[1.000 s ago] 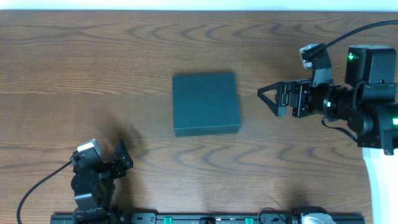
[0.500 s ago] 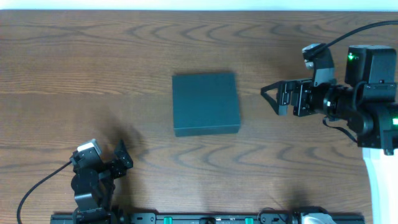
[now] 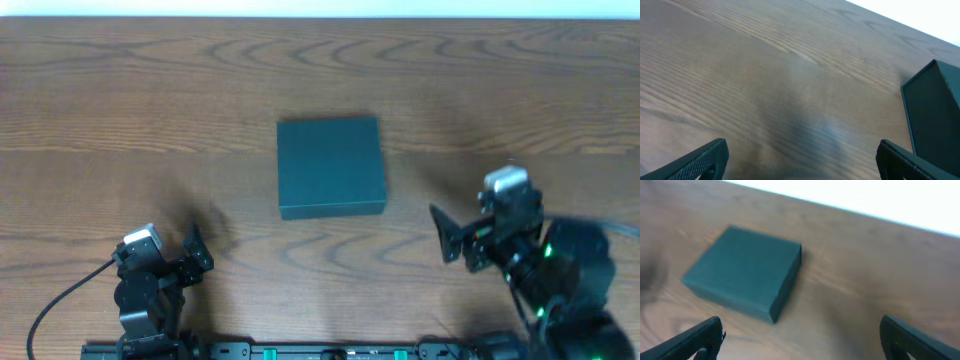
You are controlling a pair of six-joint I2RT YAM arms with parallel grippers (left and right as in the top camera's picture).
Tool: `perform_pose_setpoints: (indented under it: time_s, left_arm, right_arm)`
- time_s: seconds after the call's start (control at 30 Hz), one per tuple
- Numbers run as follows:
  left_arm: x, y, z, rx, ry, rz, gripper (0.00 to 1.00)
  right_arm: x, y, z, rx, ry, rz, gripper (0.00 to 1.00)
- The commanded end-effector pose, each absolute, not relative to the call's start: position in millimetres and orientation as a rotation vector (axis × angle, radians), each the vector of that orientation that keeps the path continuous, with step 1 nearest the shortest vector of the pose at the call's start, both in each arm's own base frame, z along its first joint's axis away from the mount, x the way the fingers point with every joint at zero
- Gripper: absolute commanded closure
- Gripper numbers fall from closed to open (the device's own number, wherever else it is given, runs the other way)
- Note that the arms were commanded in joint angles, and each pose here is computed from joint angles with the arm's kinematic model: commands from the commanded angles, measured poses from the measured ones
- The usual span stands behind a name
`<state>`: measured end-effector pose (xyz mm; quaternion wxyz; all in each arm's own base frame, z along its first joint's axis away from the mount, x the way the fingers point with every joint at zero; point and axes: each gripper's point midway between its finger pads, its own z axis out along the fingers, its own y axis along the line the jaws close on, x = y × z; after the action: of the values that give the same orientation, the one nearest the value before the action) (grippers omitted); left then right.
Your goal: Pack container
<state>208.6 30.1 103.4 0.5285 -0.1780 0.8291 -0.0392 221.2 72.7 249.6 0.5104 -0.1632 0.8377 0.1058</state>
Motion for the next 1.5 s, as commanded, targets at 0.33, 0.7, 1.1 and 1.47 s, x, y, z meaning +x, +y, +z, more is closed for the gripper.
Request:
perform_pose_setpoints:
  time_s: [0.33, 0.7, 1.1, 1.47]
  left_arm:
    - [209, 31, 98, -0.422, 1.987, -0.083, 0.05]
    - [209, 31, 98, -0.422, 1.987, -0.083, 0.05]
    - [209, 31, 98, -0.422, 1.987, -0.083, 0.05]
    - [209, 31, 98, -0.422, 1.987, -0.083, 0.05]
  right_arm:
    - [189, 65, 137, -0.374, 1.962, 0.242, 0.01]
    - [189, 67, 89, -0.283, 2.090, 0.318, 0.01]
    - [189, 66, 89, -0.276, 2.092, 0.316, 0.01]
    - [189, 66, 89, -0.276, 2.093, 0.316, 0.01]
